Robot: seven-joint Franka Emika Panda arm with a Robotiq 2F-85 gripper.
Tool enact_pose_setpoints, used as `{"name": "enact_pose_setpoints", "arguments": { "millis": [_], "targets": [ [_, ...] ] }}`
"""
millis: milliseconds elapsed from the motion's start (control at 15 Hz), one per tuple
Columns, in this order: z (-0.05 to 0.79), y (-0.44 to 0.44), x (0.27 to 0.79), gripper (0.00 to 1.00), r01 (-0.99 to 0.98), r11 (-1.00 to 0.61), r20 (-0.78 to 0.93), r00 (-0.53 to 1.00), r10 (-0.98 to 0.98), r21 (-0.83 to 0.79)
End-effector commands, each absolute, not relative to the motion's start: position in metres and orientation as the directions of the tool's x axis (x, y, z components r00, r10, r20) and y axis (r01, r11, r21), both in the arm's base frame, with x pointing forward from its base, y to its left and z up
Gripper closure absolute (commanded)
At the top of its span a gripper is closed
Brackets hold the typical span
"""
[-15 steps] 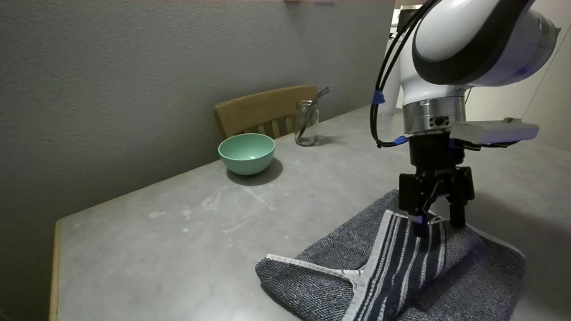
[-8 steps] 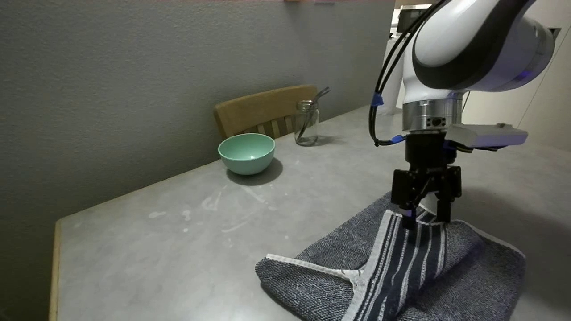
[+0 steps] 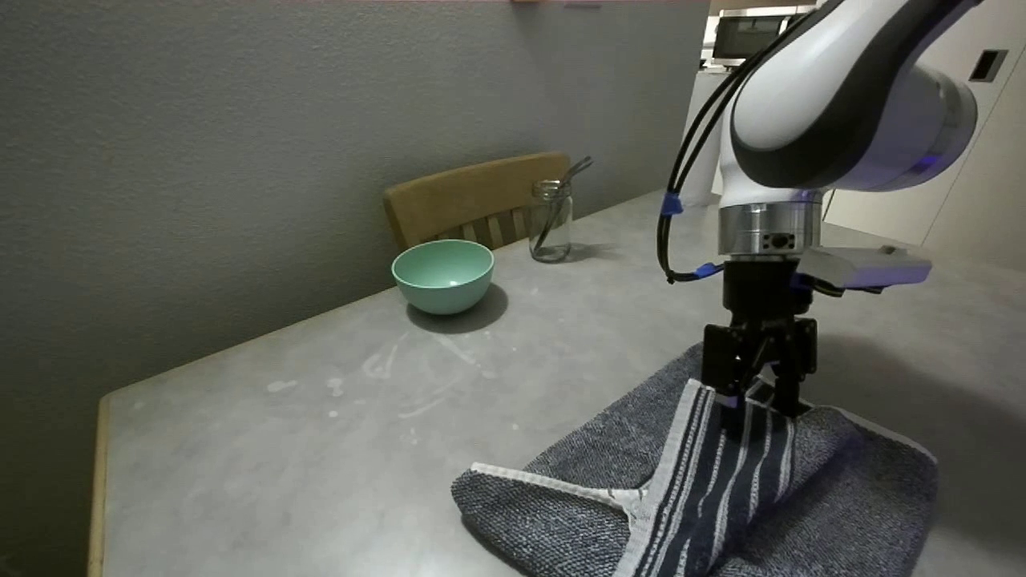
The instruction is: Unfold the grey towel on the table.
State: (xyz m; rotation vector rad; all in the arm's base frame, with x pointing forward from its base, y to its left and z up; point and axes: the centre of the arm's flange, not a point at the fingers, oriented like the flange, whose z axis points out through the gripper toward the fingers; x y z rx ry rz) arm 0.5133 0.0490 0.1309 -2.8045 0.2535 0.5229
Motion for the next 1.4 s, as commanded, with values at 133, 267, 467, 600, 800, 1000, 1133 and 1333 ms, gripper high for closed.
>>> {"name": "enact_pose_setpoints", "arguments": {
  "millis": [133, 267, 467, 600, 800, 1000, 1133, 1333],
  "targets": [
    [0.126, 0.052, 0.518, 0.54, -0.211, -0.935, -0.345, 0.933, -0.106, -0.285],
    [0.129, 0.054, 0.519, 0.69, -0.207, -0.936, -0.338, 0.935, -0.104, -0.285],
    [0.131, 0.056, 0.52, 0.89, -0.203, -0.934, -0.331, 0.938, -0.1, -0.293],
    [0.133, 0.058, 0.52, 0.99, -0.199, -0.932, -0.325, 0.941, -0.095, -0.302],
    [0.138, 0.064, 0.522, 1.0, -0.185, -0.93, -0.306, 0.948, -0.084, -0.318],
    [0.147, 0.07, 0.526, 0.99, -0.164, -0.935, -0.281, 0.957, -0.073, -0.314],
    [0.154, 0.069, 0.529, 0.99, -0.161, -0.939, -0.267, 0.961, -0.078, -0.304],
    [0.168, 0.058, 0.532, 0.99, -0.172, -0.944, -0.244, 0.964, -0.103, -0.28]
  ]
}}
